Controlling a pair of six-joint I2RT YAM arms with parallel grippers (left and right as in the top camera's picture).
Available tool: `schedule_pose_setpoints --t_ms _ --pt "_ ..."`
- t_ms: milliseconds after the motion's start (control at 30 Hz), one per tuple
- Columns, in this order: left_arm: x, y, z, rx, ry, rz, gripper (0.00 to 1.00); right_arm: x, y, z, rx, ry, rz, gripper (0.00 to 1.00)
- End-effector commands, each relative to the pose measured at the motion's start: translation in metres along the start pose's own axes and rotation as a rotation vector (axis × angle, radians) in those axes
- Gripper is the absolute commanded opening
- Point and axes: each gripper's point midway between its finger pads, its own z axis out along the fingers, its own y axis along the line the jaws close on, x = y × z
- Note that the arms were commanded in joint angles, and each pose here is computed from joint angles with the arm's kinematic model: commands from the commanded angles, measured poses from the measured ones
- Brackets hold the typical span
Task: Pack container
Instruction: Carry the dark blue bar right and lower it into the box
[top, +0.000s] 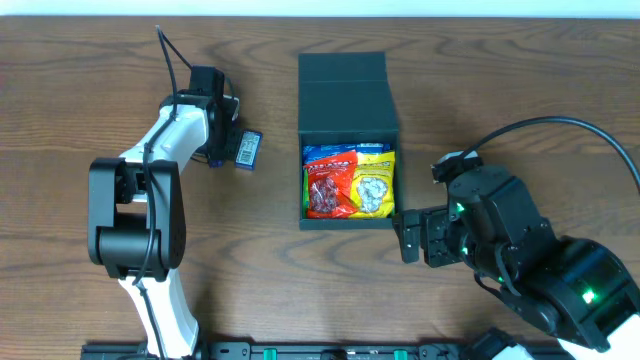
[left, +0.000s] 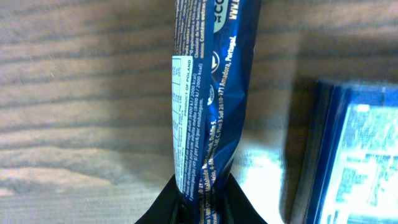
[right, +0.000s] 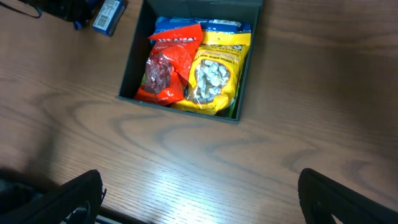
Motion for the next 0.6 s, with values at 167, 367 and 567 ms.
schedule_pose_setpoints --t_ms 167,367,567 --pt "0.007 0.003 -0.022 0.007 0.081 -0.005 0.06 -0.004 0.000 -0.003 -0.002 -0.013 -0.004 0.99" --pt "-0.003 0.003 -0.055 0.013 0.101 0.021 0.06 -0.004 0.000 -0.003 -0.002 -0.013 -0.004 0.99" --pt "-0.021 -0.014 -0.089 0.024 0.071 0.085 0.06 -0.004 0.000 -0.003 -0.002 -0.013 -0.004 0.99"
